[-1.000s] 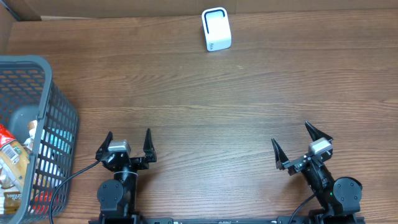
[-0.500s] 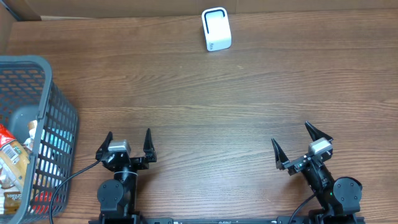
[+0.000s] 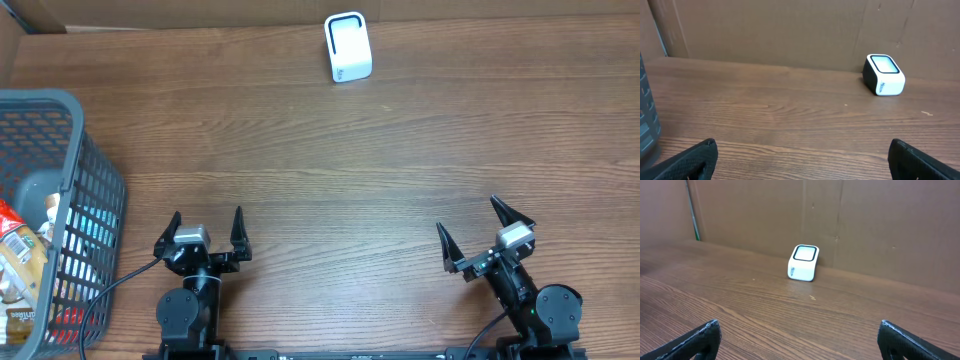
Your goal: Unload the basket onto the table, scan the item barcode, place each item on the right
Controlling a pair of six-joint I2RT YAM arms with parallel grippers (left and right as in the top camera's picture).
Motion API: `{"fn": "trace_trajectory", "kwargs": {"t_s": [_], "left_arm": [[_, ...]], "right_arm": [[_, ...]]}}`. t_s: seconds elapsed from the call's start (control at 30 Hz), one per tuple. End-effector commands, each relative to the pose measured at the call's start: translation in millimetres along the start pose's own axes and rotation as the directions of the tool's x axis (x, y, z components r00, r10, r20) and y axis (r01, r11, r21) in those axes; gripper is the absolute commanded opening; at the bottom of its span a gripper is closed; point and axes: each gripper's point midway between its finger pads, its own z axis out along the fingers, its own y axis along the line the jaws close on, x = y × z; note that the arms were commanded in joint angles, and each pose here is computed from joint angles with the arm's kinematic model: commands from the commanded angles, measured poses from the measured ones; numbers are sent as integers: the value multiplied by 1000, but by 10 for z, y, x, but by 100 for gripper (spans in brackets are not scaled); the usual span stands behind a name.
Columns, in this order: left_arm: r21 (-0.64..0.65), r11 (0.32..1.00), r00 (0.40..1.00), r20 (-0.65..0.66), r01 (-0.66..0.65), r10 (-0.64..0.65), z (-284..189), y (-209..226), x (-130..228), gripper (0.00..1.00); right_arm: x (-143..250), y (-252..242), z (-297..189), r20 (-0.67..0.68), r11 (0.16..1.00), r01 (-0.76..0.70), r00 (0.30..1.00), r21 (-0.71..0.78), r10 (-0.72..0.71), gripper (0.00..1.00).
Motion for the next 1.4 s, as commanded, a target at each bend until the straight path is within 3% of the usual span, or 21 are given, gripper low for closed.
{"fn": "trace_trajectory", "kwargs": {"t_s": [0.0, 0.73, 1.37], "left_arm": [[14, 1000, 1000, 8, -26, 26, -2, -25, -2, 100], [12, 1000, 1000, 16, 20, -21, -8, -22, -40, 100], [36, 999, 998, 63, 23, -25, -158, -92, -493, 100]], "right_arm": [[10, 15, 1, 6, 1000, 0, 1000, -6, 0, 100], [-26, -33, 0, 20, 1000, 5, 1000, 21, -5, 100], [-476, -51, -109, 67, 999, 18, 997, 46, -21, 100]]}}
